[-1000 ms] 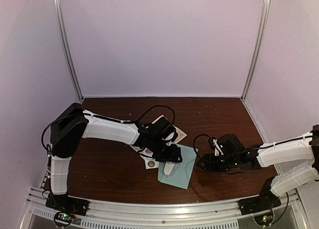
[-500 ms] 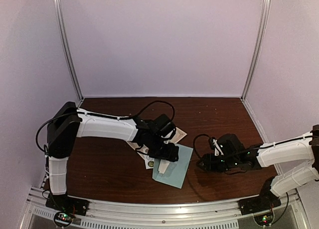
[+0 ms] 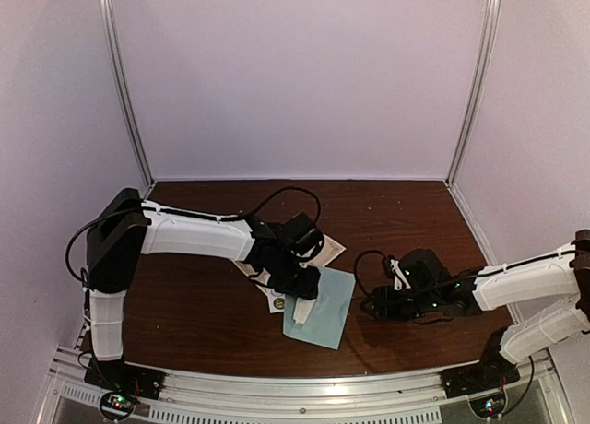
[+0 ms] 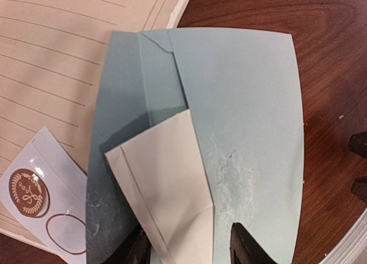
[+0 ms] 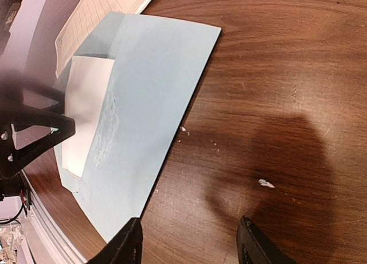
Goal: Place the letter into the envelope and seal it
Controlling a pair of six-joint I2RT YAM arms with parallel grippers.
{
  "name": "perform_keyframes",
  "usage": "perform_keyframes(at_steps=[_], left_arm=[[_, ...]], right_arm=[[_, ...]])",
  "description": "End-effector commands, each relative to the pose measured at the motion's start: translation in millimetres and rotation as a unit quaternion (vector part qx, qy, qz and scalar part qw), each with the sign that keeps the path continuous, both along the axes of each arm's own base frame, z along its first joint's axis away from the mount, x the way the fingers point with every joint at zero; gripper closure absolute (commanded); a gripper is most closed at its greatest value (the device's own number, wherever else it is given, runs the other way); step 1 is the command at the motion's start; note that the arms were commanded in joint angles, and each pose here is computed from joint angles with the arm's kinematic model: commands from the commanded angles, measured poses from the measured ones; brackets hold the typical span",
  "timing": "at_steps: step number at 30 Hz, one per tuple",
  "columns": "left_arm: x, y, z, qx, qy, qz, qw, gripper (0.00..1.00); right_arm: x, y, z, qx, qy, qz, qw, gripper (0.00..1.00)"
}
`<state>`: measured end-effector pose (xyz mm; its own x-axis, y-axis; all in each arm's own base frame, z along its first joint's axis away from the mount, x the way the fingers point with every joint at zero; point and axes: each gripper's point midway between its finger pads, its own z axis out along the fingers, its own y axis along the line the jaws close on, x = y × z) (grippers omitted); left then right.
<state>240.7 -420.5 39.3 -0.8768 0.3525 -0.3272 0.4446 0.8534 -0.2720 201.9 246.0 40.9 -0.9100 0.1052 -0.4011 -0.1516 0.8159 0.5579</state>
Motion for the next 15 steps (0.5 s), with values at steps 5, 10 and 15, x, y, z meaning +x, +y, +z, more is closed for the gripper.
perform_keyframes(at_steps=[5,10,15], left_arm=[[3,5,-6,0.01,-0.006,0.004,1.0,0.57],[7,9,-14,0.026,-0.017,0.008,0.999,0.66],[6,11,-21,0.033,-0.013,0.007,0.999,0.74]], right_arm=[[8,21,11,0.028,-0.009,0.008,1.0,0.45],[9,25,9,0.028,-0.008,0.011,1.0,0.46],[12,29,7,0.027,-0.007,0.011,1.0,0.48]])
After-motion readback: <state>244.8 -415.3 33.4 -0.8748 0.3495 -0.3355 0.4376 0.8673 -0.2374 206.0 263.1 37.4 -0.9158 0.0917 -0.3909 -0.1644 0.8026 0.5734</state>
